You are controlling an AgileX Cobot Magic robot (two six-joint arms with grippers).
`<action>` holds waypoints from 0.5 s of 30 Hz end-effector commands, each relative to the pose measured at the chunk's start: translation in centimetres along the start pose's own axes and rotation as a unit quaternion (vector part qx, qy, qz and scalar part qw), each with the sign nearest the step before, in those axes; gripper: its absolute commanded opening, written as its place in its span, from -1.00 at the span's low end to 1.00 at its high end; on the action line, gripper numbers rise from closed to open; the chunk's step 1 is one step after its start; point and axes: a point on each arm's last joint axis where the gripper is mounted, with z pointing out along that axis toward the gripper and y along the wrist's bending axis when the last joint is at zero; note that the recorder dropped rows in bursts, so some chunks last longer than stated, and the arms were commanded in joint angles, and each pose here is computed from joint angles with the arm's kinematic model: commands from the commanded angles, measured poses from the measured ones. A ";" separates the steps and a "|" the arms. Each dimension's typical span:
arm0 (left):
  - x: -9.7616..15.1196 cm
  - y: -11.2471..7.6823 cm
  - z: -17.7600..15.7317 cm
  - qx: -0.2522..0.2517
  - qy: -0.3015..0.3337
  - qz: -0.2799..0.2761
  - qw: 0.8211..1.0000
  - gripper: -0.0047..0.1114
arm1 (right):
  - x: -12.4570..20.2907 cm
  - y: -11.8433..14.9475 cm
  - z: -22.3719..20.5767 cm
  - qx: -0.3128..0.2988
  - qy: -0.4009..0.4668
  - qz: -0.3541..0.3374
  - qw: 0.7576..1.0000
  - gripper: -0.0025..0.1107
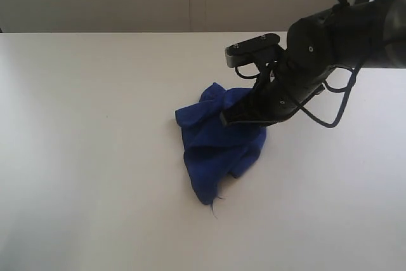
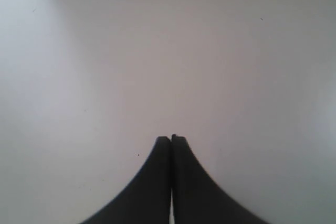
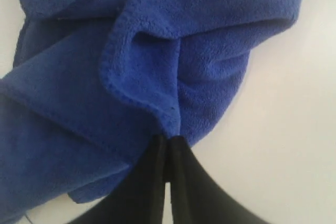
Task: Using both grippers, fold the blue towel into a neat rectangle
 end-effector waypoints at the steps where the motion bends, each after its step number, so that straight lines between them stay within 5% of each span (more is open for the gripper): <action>1: 0.1 0.0 0.0 -0.003 -0.002 0.000 1.000 -0.91 | -0.3 -0.3 0.0 0.003 -0.020 0.002 1.000 -0.96; 15: 0.1 0.1 0.0 -0.005 -0.001 0.010 1.000 -0.91 | -0.4 -0.3 0.0 0.002 -0.029 0.002 1.000 -0.96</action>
